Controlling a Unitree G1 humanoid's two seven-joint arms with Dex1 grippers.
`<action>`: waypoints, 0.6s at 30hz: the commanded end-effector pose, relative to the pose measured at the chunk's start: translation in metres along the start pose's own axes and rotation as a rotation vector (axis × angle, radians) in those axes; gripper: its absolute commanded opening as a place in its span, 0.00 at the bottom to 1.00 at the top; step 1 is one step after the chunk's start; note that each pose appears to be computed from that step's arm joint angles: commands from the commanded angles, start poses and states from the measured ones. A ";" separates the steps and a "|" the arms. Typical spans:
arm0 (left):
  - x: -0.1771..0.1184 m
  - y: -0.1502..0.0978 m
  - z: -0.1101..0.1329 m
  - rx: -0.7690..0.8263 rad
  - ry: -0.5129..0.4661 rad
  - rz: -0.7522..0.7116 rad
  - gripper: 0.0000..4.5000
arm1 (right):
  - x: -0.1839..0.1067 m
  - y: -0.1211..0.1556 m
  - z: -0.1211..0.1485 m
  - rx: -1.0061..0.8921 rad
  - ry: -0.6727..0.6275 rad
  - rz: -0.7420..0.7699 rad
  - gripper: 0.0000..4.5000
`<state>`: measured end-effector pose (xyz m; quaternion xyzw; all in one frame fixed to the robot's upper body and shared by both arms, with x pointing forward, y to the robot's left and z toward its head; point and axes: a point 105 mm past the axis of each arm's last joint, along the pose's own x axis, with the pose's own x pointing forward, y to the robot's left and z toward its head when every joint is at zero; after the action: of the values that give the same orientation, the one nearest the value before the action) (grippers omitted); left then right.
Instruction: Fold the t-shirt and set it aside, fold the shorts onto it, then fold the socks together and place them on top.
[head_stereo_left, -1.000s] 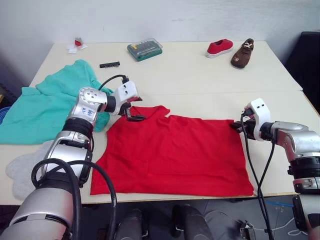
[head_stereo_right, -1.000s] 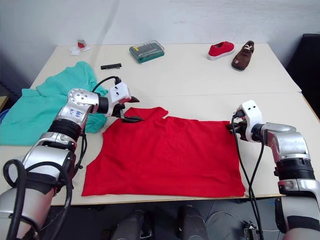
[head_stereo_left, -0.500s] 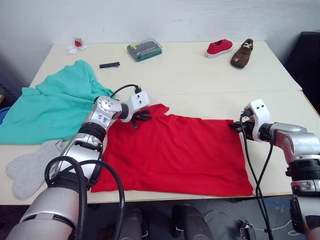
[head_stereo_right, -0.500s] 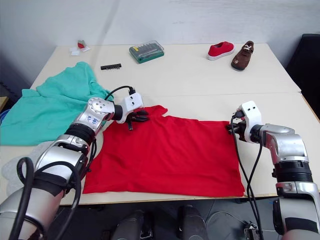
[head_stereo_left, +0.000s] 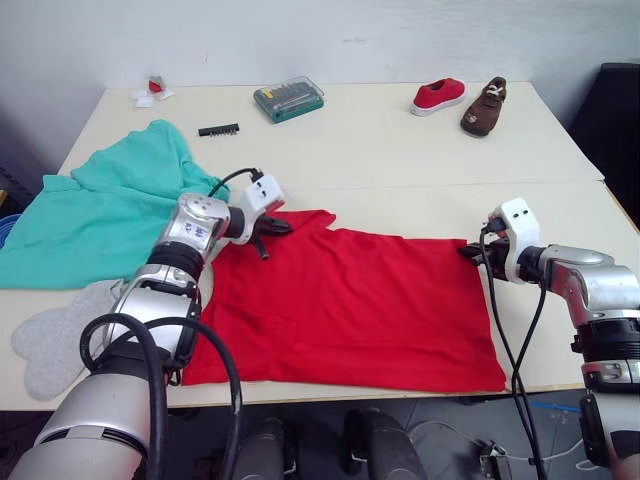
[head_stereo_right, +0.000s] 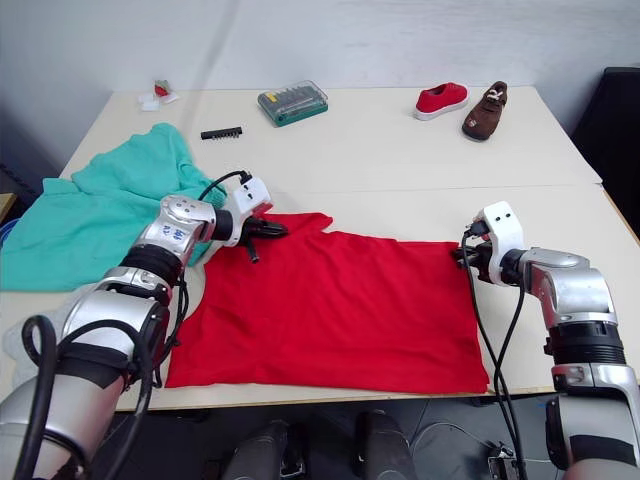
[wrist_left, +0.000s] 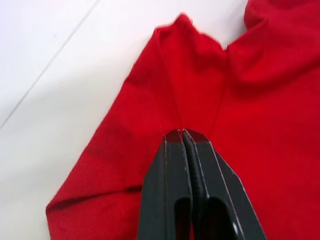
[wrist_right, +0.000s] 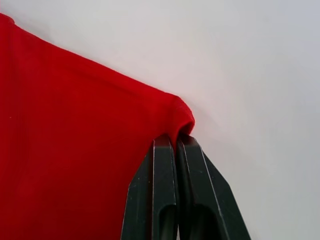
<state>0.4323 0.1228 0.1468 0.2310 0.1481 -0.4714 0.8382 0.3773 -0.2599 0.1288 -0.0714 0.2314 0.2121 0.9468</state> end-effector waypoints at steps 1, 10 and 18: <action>-0.016 0.007 0.035 0.072 -0.138 -0.018 0.01 | -0.006 0.001 0.018 -0.004 -0.121 0.008 0.00; -0.060 -0.004 0.014 0.142 -0.095 -0.160 0.01 | -0.040 0.013 0.033 -0.296 -0.295 0.043 0.00; -0.087 -0.021 -0.030 0.165 0.041 -0.200 0.01 | -0.053 0.010 -0.016 -0.598 -0.188 0.032 0.00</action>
<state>0.3708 0.1928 0.1457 0.2741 0.1662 -0.5557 0.7671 0.3243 -0.2683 0.1313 -0.2913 0.0865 0.2988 0.9047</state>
